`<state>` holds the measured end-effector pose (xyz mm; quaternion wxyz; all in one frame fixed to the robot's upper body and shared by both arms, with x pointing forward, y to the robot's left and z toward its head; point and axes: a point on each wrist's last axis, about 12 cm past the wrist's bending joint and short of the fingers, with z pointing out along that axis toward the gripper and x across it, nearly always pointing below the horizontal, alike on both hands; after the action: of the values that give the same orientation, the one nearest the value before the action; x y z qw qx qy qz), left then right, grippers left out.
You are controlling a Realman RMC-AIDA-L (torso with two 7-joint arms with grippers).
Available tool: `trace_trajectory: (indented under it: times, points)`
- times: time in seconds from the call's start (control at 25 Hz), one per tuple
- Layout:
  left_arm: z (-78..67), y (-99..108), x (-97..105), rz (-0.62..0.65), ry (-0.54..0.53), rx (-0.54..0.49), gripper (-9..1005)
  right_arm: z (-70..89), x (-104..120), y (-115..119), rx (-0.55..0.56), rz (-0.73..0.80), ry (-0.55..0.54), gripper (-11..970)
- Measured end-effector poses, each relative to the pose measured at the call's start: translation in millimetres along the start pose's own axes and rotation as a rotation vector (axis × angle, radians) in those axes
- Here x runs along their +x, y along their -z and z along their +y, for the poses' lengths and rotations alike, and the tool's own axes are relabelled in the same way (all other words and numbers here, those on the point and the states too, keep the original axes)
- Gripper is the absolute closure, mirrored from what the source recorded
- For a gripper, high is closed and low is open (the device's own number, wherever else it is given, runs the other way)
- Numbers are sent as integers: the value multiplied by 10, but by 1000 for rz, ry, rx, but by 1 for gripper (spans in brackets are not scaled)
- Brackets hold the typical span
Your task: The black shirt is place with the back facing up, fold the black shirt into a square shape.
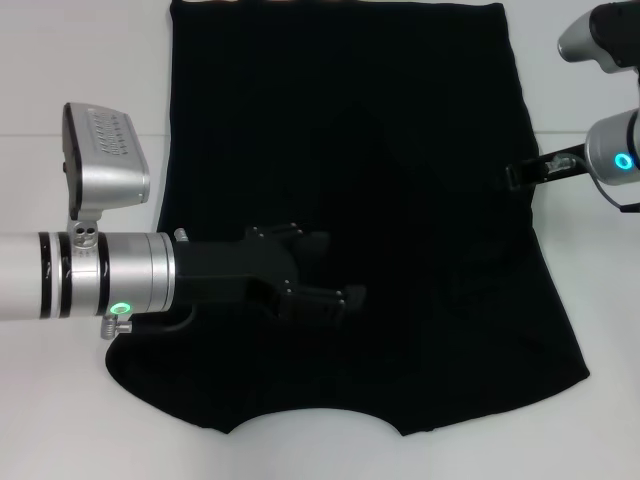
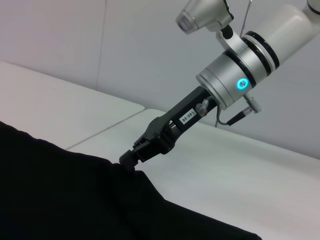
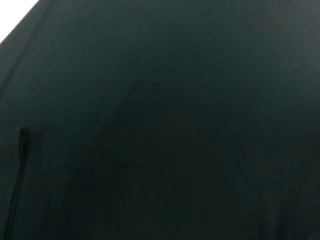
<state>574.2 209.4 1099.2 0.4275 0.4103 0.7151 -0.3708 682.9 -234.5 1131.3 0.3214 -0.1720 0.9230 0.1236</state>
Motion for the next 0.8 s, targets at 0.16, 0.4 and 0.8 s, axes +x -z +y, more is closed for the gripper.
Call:
trace_trajectory:
  times: [0.16,0.4,0.8]
  points:
    - [5,18,14,-4,5,-7,84,61,-25,-34,-3,-9,6,909]
    - [4,25,25,-5,8,-9,85,93,-16,-79,13,-29,5,902]
    - [0,24,33,-5,7,-10,86,101,4,-137,39,-56,-10,892]
